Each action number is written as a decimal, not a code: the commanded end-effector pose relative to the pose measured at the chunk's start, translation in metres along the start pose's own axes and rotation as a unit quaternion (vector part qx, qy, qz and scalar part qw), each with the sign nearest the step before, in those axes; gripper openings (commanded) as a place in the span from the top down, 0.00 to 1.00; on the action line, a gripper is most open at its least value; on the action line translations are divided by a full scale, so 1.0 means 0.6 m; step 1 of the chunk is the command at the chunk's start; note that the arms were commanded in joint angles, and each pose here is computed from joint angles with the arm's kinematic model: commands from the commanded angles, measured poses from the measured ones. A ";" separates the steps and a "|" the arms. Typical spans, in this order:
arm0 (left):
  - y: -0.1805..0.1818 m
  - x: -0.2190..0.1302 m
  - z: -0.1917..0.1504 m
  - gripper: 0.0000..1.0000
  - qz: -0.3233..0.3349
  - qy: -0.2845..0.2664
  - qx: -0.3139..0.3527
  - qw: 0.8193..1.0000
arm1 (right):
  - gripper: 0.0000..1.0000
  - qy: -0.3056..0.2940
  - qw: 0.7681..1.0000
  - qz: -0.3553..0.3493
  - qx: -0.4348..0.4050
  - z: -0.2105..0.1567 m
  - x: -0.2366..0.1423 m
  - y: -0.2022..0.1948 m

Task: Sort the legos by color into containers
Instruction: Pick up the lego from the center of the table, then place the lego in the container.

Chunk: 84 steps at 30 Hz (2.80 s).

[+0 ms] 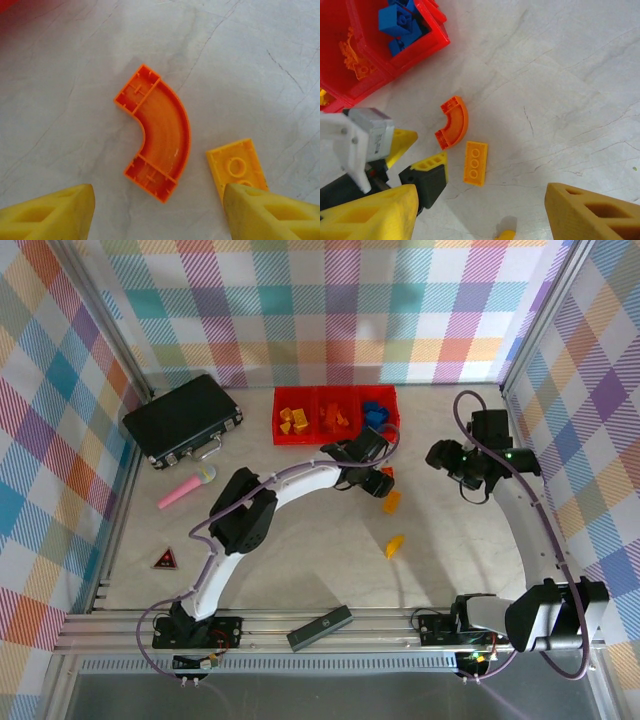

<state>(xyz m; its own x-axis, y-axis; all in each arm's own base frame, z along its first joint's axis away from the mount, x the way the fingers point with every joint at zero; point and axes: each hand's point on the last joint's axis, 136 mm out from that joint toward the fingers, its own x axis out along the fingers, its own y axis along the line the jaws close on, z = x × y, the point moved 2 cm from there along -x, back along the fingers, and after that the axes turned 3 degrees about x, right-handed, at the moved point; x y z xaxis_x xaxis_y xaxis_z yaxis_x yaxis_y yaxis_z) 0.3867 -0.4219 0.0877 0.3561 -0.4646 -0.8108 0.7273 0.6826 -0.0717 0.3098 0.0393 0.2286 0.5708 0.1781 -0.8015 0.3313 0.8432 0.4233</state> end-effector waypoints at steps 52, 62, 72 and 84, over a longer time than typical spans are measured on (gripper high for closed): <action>0.020 -0.058 0.016 0.63 -0.037 0.033 0.051 0.997 | 0.31 0.013 1.000 0.013 0.006 -0.011 0.002 -0.009; 0.101 -0.159 0.055 0.60 0.010 -0.024 0.004 1.000 | 0.32 0.000 0.998 0.059 0.013 -0.004 -0.025 0.019; 0.205 -0.099 0.150 0.60 0.074 -0.066 -0.012 0.995 | 0.31 -0.008 0.995 0.098 0.024 -0.014 -0.049 0.034; 0.296 -0.058 0.178 0.58 0.143 -0.137 -0.067 0.978 | 0.31 0.002 0.995 0.091 0.026 -0.017 -0.036 0.029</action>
<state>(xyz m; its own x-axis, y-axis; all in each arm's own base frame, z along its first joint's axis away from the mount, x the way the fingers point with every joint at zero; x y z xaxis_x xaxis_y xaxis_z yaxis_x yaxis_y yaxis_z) 0.5465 -0.3473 0.1457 0.6121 -0.3673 -0.7003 0.5529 0.8319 0.0468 0.2947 0.0538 0.2530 0.6299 0.3125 -0.7110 0.2534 0.7827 0.5685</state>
